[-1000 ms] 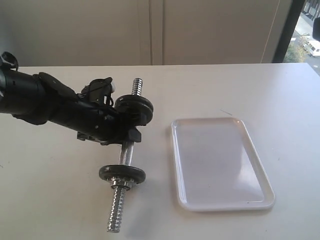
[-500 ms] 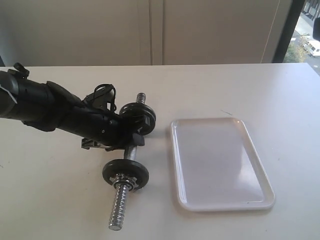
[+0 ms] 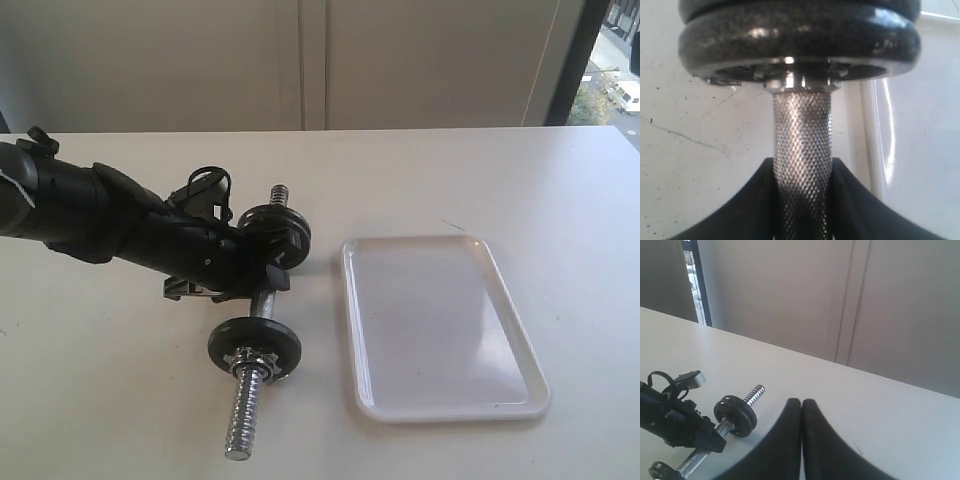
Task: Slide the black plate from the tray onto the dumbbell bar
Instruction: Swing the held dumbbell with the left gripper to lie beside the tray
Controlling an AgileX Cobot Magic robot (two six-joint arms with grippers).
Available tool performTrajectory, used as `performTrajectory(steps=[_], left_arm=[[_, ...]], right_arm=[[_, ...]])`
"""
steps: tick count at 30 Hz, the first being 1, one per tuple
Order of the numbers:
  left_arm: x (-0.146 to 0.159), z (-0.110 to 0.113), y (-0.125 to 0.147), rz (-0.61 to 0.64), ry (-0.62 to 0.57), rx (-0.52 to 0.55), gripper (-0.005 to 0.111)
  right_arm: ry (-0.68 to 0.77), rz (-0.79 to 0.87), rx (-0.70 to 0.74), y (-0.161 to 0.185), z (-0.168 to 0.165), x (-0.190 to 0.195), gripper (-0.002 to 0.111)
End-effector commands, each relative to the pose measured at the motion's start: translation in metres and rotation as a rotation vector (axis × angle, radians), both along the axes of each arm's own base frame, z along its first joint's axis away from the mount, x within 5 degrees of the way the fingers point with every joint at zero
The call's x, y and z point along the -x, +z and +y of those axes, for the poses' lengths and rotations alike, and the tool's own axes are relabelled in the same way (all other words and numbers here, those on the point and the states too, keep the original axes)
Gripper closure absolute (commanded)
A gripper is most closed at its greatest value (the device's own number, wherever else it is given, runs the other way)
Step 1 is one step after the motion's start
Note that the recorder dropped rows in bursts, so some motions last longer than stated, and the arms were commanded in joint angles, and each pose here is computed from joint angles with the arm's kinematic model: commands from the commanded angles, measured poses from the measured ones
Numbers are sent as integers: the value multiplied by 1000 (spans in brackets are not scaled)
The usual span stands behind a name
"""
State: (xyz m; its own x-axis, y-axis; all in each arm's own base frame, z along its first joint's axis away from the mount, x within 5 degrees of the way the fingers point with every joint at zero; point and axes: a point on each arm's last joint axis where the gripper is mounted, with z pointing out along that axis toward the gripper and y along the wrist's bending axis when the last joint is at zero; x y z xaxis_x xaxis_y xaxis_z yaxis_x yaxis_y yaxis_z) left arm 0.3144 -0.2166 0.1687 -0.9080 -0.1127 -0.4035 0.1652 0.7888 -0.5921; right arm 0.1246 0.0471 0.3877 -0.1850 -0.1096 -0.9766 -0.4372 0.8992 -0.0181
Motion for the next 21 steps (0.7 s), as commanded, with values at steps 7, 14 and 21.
performTrajectory(steps=[7, 14, 21], left_arm=[[-1, -7, 37, -38, 35, 125, 107], [-1, -7, 37, -38, 35, 125, 107], [-1, -7, 37, -47, 24, 111, 107]], right_arm=[[-9, -7, -18, 1, -1, 1, 108], [-9, -7, -18, 1, -1, 1, 108], [-9, -7, -20, 1, -1, 1, 108]])
